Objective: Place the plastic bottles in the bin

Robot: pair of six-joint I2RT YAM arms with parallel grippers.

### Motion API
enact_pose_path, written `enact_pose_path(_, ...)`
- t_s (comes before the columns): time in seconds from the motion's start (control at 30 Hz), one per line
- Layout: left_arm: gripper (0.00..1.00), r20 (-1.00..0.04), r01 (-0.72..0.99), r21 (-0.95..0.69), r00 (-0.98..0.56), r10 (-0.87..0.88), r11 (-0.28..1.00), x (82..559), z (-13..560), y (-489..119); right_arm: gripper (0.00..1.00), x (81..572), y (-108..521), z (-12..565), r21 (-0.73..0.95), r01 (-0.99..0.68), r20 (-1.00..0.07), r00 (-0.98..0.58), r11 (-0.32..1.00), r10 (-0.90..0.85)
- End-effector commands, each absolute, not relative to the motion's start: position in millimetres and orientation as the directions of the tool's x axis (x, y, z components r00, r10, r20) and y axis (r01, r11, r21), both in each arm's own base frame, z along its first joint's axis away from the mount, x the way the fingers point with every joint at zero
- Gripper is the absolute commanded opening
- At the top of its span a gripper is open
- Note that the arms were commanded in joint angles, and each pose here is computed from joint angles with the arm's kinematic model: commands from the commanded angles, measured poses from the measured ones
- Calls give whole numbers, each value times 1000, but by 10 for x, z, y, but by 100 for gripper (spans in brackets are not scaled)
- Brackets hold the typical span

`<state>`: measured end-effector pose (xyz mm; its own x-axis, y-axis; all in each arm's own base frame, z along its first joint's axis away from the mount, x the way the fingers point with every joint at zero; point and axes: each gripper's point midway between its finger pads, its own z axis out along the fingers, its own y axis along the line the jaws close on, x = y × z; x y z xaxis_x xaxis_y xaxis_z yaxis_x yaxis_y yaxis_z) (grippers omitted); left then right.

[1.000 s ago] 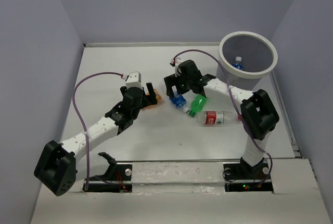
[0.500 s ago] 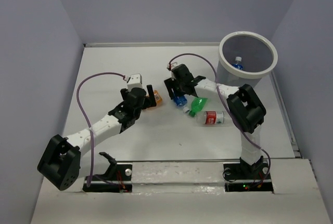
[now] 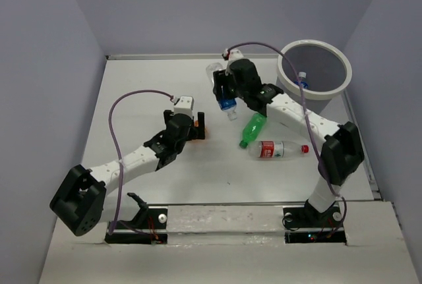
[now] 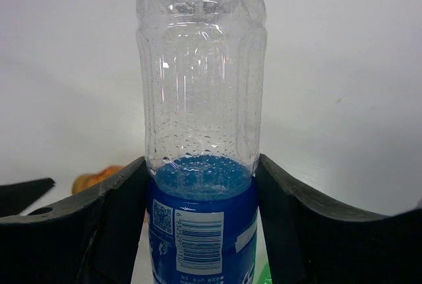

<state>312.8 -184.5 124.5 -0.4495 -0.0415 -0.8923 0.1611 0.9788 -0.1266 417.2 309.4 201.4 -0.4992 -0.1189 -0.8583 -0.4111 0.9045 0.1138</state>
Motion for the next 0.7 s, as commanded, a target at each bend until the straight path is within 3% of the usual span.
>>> enact_pose_path(0.0, 99, -934, 173, -5, -353, 58, 985, 3263, 1399, -1890, 49, 4185, 2769, 3831, 126, -353, -986, -143, 927, 79)
enact_pose_path(0.13, 99, -932, 118, 34, -353, 74, 992, 3333, 1424, -1820, 48, 4228, 1999, 4583, 61, -181, -997, 39, 982, 69)
enact_pose_path(0.27, 99, -926, 167, 29, -367, 90, 986, 3304, 1360, -1893, 48, 4451, 1089, 4769, -7, 55, -996, 94, 998, -12)
enact_pose_path(0.4, 99, -908, 205, 25, -406, 108, 978, 3276, 1214, -1975, 48, 4594, 217, 4730, -1, 239, -991, 127, 971, -33)
enact_pose_path(0.57, 99, -880, 207, 59, -450, 149, 976, 3332, 1096, -2025, 48, 4778, -181, 4483, -18, 330, -991, 118, 944, -60)
enact_pose_path(0.67, 99, -865, 225, 61, -474, 164, 972, 3340, 1009, -2081, 55, 4896, -205, 4227, -47, 330, -996, 61, 943, -71)
